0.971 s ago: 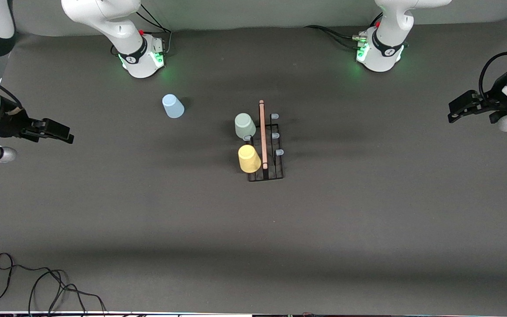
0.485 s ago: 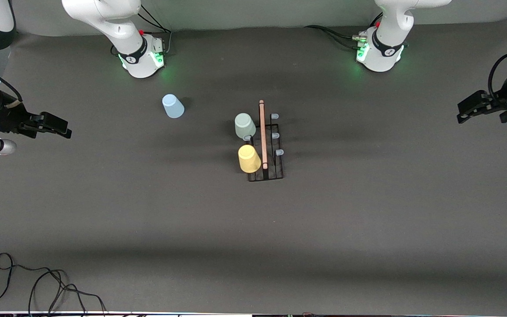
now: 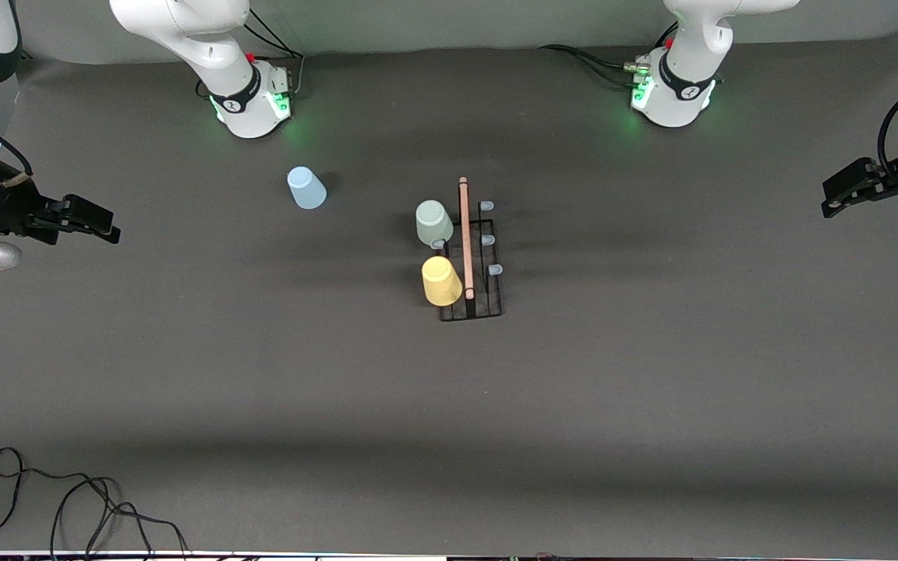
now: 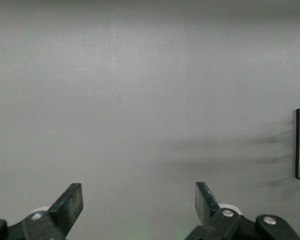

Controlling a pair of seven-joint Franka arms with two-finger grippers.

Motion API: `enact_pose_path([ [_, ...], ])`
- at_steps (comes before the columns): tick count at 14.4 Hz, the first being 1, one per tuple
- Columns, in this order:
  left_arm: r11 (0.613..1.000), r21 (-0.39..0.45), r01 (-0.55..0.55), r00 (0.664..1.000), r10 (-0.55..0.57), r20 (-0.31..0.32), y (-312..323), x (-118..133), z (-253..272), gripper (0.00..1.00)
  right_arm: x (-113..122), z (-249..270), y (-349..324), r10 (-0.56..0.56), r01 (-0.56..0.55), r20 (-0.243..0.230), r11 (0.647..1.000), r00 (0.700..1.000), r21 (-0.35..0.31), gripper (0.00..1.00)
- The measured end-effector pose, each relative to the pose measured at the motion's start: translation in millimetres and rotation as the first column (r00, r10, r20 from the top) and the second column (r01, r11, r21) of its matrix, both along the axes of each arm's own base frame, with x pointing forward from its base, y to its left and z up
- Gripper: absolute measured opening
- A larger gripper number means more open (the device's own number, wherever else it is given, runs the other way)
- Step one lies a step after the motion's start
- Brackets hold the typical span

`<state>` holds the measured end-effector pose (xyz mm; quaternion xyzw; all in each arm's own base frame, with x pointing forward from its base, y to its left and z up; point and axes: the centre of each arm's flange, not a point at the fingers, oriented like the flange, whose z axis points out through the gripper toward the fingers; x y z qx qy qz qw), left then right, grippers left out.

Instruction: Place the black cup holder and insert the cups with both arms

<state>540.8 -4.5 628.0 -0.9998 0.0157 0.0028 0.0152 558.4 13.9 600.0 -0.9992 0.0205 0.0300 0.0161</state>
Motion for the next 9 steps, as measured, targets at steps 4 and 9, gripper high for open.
enact_pose_path([
  [4,1.000,0.000,0.001,1.000,-0.001,0.001,-0.4,0.3,-0.1,1.00,-0.2,-2.0,2.9,0.005,-0.005,-0.004,1.000,1.000,0.000,1.00],
  [9,1.000,0.000,0.002,1.000,-0.002,0.004,-0.8,0.4,1.3,1.00,-0.3,-2.2,5.0,0.009,-0.009,-0.004,1.000,1.000,0.000,1.00],
])
